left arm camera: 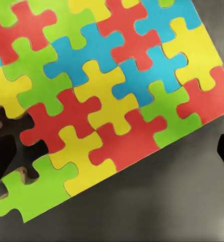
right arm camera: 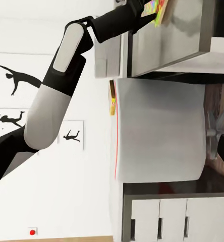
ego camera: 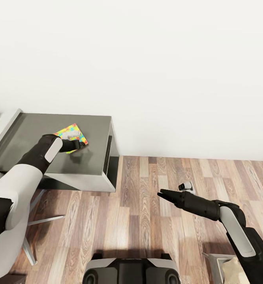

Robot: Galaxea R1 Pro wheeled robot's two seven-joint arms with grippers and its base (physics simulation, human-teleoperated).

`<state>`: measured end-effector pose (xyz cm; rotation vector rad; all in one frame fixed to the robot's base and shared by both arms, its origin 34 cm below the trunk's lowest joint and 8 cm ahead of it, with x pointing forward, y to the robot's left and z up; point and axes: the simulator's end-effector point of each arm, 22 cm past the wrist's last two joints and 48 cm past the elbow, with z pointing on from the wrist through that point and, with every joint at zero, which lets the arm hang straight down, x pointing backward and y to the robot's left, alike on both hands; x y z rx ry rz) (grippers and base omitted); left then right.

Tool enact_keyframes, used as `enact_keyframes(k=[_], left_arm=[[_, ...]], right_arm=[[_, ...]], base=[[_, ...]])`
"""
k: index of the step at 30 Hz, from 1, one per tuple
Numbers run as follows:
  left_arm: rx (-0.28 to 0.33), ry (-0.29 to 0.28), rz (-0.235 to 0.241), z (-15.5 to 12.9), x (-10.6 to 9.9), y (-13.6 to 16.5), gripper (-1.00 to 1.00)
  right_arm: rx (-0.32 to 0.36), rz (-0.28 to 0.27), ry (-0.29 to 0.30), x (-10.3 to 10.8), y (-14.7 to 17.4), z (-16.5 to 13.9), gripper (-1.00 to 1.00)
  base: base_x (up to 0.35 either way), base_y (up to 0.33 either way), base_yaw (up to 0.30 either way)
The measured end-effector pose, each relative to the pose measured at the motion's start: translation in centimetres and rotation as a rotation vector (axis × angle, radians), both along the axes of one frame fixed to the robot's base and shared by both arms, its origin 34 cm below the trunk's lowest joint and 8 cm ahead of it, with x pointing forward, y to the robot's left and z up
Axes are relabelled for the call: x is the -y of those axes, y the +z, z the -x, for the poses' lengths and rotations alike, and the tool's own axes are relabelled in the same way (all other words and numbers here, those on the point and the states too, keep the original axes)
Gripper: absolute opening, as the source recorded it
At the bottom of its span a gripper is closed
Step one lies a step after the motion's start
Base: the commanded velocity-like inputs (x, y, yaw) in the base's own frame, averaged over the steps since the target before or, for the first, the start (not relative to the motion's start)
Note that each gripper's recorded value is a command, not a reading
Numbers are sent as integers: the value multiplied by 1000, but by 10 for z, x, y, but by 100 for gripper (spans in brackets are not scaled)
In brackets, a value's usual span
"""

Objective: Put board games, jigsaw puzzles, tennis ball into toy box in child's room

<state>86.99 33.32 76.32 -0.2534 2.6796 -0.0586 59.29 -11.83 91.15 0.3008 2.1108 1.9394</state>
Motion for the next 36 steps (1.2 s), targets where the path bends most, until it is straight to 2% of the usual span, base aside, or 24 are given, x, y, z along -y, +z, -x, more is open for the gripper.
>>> enact_keyframes(k=[36], left_arm=[[4,0,2,-1,1,2,100]], right_arm=[[3,0,0,0,1,0,100]], base=[[0,0,-11]])
